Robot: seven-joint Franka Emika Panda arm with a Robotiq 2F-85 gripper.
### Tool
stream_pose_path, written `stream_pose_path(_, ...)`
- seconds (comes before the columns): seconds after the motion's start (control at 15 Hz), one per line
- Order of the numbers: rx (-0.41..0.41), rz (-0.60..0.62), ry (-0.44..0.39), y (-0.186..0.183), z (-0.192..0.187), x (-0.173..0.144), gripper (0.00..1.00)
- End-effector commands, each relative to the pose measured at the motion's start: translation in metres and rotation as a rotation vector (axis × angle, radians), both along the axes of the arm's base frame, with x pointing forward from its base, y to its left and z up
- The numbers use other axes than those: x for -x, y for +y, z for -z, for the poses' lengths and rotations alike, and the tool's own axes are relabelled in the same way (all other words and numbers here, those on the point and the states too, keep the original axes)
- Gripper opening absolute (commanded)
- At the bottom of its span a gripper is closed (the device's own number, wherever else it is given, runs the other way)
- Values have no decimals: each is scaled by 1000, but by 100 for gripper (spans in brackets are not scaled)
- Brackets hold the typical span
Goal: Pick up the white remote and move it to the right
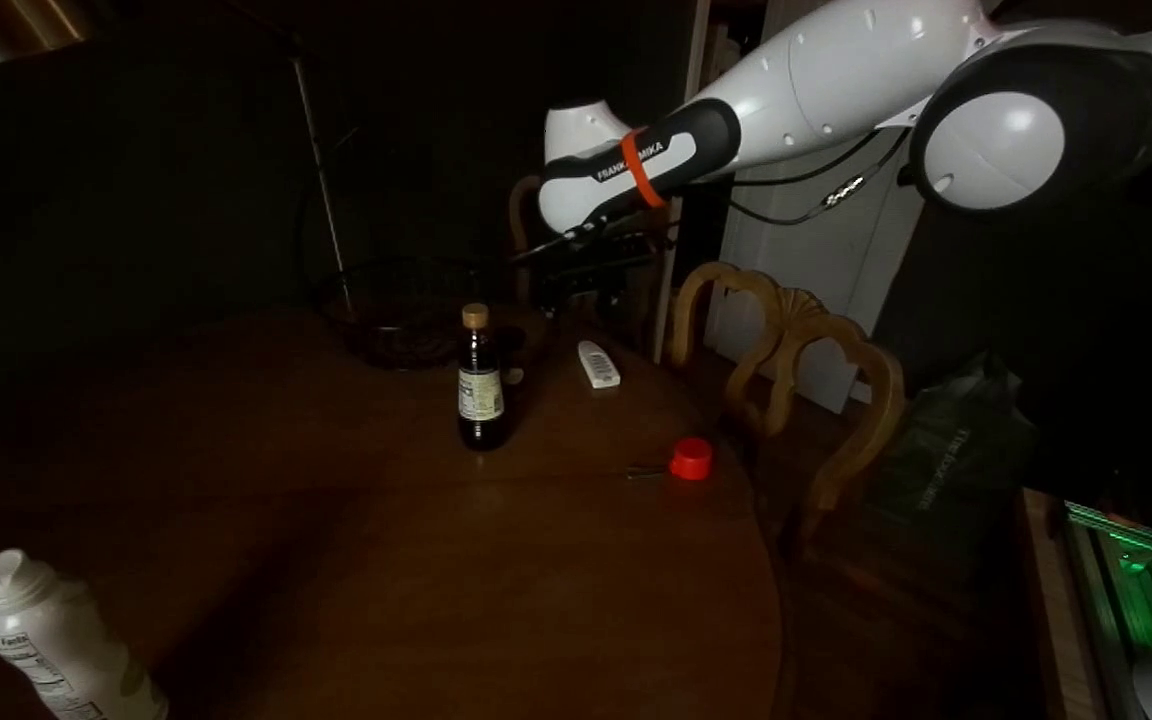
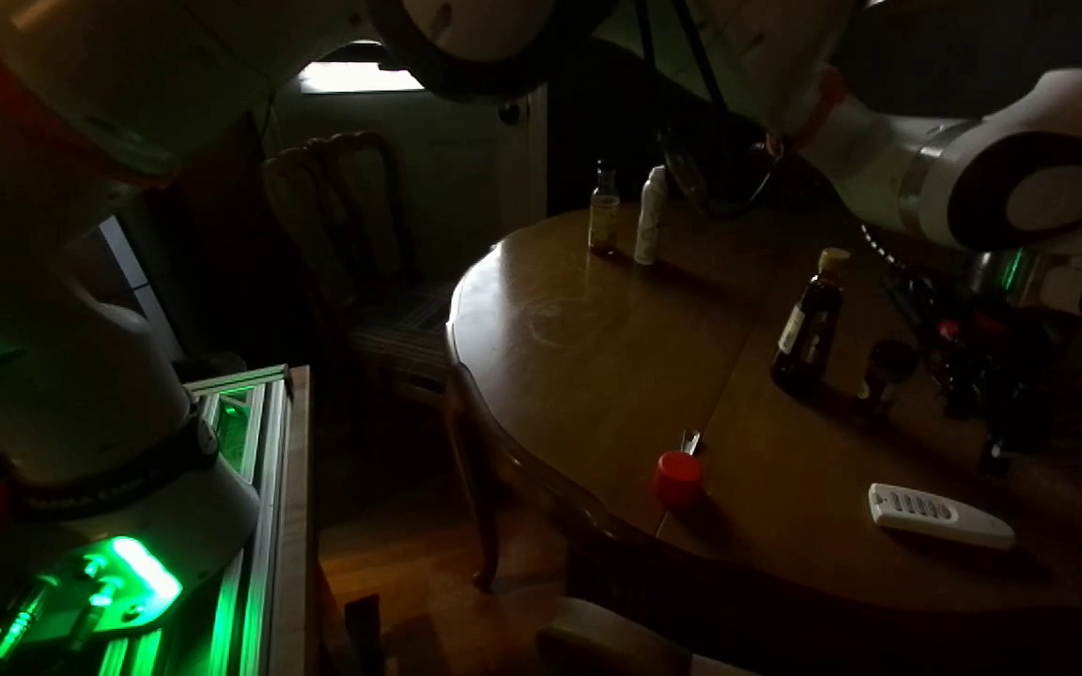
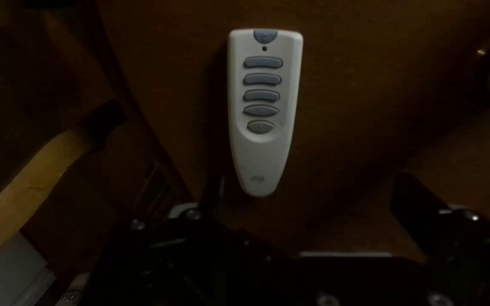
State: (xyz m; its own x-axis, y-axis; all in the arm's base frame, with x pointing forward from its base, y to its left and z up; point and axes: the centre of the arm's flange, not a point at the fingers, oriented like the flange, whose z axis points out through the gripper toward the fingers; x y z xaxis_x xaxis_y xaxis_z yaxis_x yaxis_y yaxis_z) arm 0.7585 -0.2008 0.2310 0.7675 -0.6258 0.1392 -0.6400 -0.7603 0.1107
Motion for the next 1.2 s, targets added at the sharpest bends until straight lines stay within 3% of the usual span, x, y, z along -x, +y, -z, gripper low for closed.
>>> stream_pose_path(0.0,51,1,-1,16,-83,38,100)
stream_pose_path(0.2,84,-9,22,23,-139,61,100)
stream_pose_path(0.4,53,-65,121,43,-179,97,100)
stream_pose_path(0.6,0,-163,238,73,-200,137,100)
stream_pose_path(0.8,-18,-281,267,108,-212,175,100)
stream_pose_path(0.87,-7,-209,246,87,-215,118,100)
stream_pose_path(1.13,-21,-264,261,109,-223,142,100)
